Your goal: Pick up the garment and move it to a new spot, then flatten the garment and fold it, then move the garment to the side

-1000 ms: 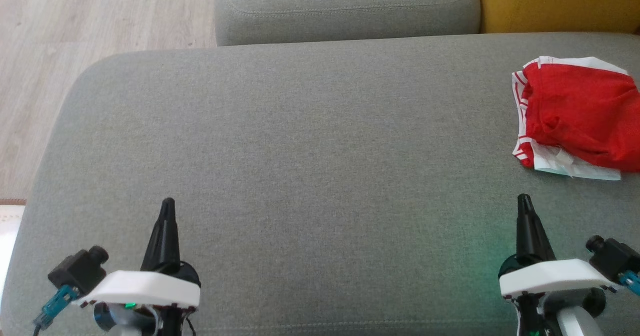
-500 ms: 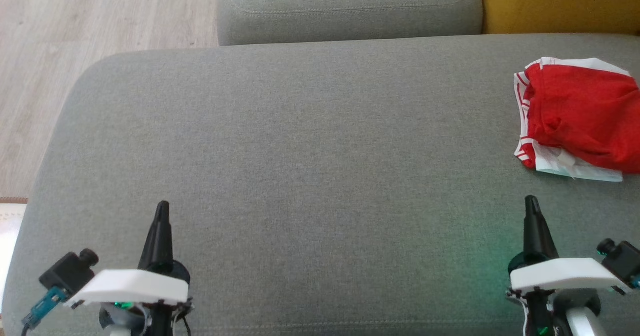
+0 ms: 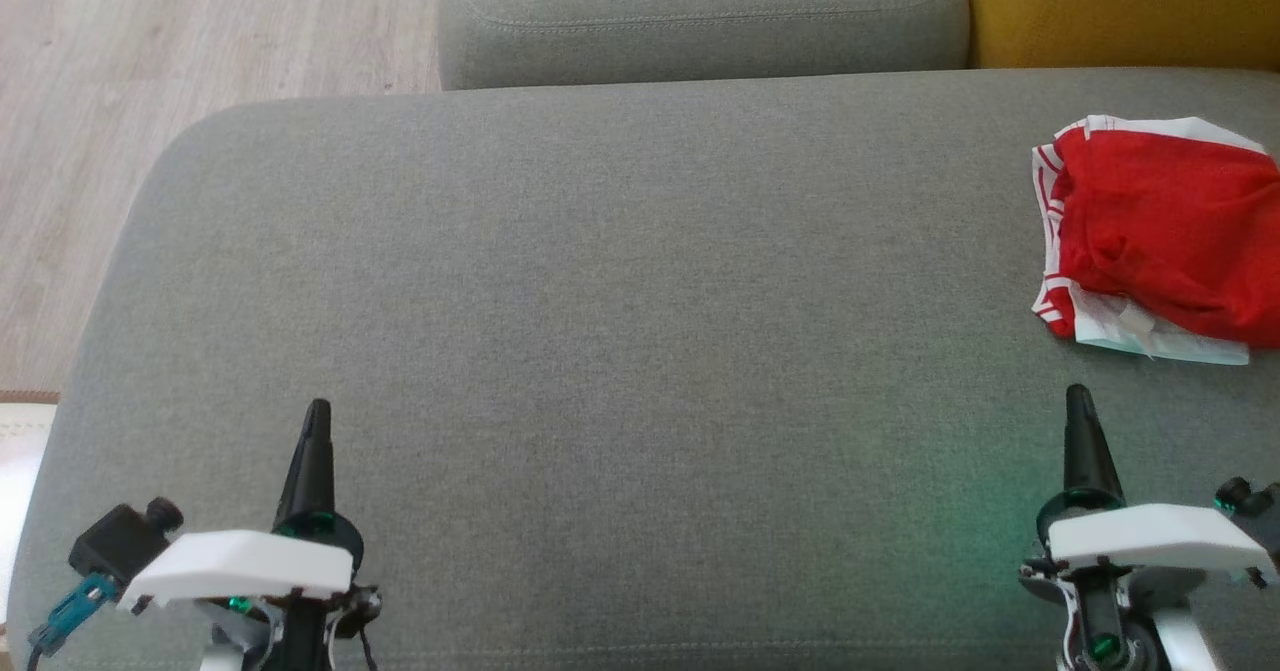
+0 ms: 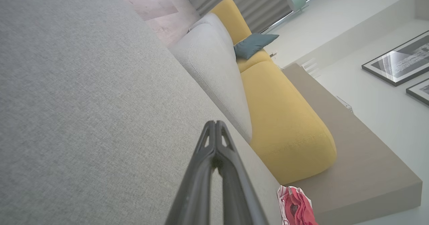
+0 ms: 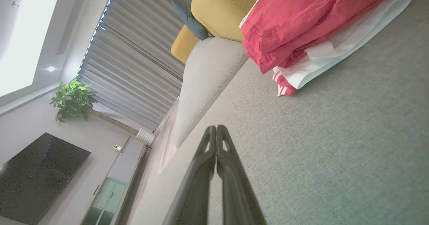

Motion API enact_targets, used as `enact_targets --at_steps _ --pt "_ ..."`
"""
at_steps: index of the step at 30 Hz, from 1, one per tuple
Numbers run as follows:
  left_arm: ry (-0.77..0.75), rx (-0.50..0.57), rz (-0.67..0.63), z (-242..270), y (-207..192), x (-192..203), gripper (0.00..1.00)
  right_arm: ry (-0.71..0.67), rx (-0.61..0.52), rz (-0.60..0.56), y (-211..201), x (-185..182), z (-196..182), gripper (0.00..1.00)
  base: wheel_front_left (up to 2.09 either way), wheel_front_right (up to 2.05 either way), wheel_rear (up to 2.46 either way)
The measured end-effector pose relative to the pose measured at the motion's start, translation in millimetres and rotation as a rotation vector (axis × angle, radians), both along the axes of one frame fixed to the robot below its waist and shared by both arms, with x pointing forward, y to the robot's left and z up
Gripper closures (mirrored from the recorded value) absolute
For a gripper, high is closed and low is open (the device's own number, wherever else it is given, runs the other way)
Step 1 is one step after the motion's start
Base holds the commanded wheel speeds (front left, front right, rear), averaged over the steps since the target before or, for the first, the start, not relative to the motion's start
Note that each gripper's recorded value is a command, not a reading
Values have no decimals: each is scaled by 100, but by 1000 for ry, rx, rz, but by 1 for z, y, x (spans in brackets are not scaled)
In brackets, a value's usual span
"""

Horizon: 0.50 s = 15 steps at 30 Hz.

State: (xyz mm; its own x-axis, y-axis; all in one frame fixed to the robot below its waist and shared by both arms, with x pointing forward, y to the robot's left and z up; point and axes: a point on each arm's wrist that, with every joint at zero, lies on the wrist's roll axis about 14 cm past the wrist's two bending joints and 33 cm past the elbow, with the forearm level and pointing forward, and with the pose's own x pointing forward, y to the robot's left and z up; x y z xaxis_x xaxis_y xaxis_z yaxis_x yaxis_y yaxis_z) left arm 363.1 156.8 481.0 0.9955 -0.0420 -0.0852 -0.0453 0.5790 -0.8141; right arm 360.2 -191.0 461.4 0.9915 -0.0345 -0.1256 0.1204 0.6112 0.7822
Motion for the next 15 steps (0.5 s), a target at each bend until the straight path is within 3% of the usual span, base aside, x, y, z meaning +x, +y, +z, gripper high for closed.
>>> enact_targets --at_steps 15 --pt "33 -154 21 -5 8 2 100 1 165 -27 -5 3 2 100 0 0 0"
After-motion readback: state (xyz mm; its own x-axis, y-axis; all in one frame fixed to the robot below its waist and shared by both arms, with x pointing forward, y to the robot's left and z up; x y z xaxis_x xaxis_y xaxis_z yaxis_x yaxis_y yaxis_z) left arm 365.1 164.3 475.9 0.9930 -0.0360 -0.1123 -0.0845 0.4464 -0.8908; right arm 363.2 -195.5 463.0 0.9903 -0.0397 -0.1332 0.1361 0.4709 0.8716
